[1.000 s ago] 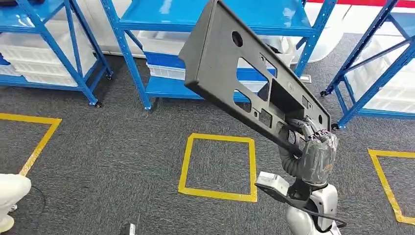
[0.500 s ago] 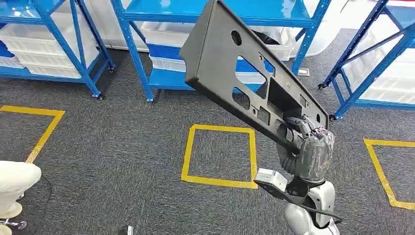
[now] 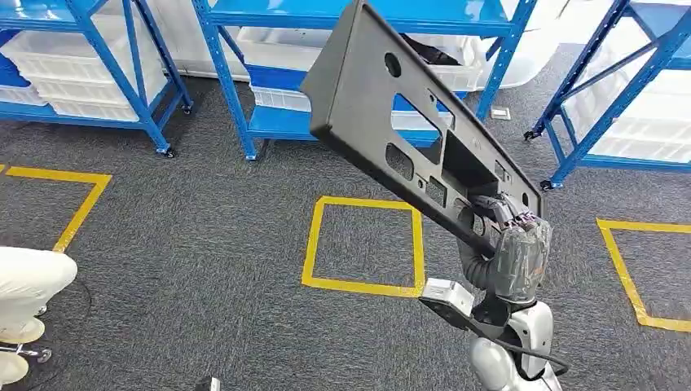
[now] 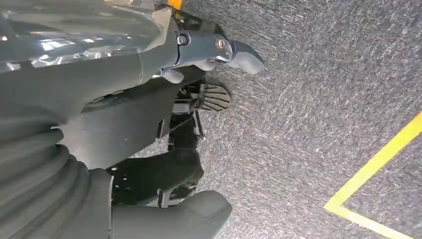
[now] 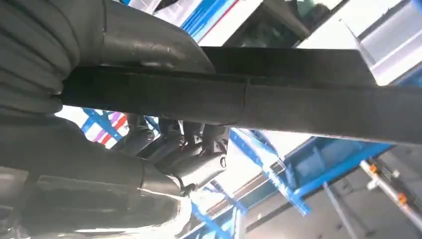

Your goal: Take the parts from the cabinet and place them on the table.

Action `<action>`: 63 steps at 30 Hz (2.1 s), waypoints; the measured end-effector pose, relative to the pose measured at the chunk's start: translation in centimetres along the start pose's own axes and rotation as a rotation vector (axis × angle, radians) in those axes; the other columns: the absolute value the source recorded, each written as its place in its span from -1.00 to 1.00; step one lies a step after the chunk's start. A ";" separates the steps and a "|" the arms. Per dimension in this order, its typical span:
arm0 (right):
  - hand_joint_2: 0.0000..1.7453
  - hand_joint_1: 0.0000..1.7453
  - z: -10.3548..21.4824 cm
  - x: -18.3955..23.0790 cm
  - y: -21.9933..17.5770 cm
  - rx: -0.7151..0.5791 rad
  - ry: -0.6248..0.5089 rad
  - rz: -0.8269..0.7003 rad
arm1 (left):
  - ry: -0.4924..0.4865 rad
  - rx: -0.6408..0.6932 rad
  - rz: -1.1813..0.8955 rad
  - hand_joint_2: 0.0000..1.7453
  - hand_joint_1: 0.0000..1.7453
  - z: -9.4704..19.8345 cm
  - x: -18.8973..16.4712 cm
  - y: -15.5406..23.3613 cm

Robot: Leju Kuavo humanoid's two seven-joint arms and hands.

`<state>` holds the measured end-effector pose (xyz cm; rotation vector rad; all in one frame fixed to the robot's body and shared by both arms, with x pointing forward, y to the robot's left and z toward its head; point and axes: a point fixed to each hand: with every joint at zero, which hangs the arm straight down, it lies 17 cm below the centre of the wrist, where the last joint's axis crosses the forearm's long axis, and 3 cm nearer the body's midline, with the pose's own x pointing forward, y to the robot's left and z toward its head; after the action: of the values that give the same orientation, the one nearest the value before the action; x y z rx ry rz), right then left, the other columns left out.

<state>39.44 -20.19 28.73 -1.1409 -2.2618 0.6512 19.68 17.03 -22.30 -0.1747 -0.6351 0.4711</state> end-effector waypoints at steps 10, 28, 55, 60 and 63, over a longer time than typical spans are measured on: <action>1.00 1.00 0.5 -0.3 0.3 0.010 0.020 -0.016 | -0.009 0.027 -0.006 1.00 -1.00 -0.1 0.2 0.5; 1.00 1.00 0.6 -0.4 -0.5 0.019 0.014 0.006 | -0.063 0.013 -0.034 1.00 -1.00 -0.3 2.0 3.0; 1.00 1.00 0.6 0.2 -1.2 0.018 0.001 0.018 | 0.016 0.220 0.061 1.00 -1.00 0.4 0.0 9.4; 1.00 1.00 0.8 0.5 -0.9 0.026 -0.004 0.010 | 0.010 0.239 0.082 1.00 -1.00 0.6 -0.2 10.4; 1.00 1.00 0.7 0.9 -0.7 0.027 -0.013 0.005 | -0.005 0.237 0.143 1.00 -1.00 0.7 0.1 10.5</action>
<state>38.14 -19.91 28.83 -1.1332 -2.2550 0.6915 15.43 26.34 -24.83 0.0063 -0.5687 0.6802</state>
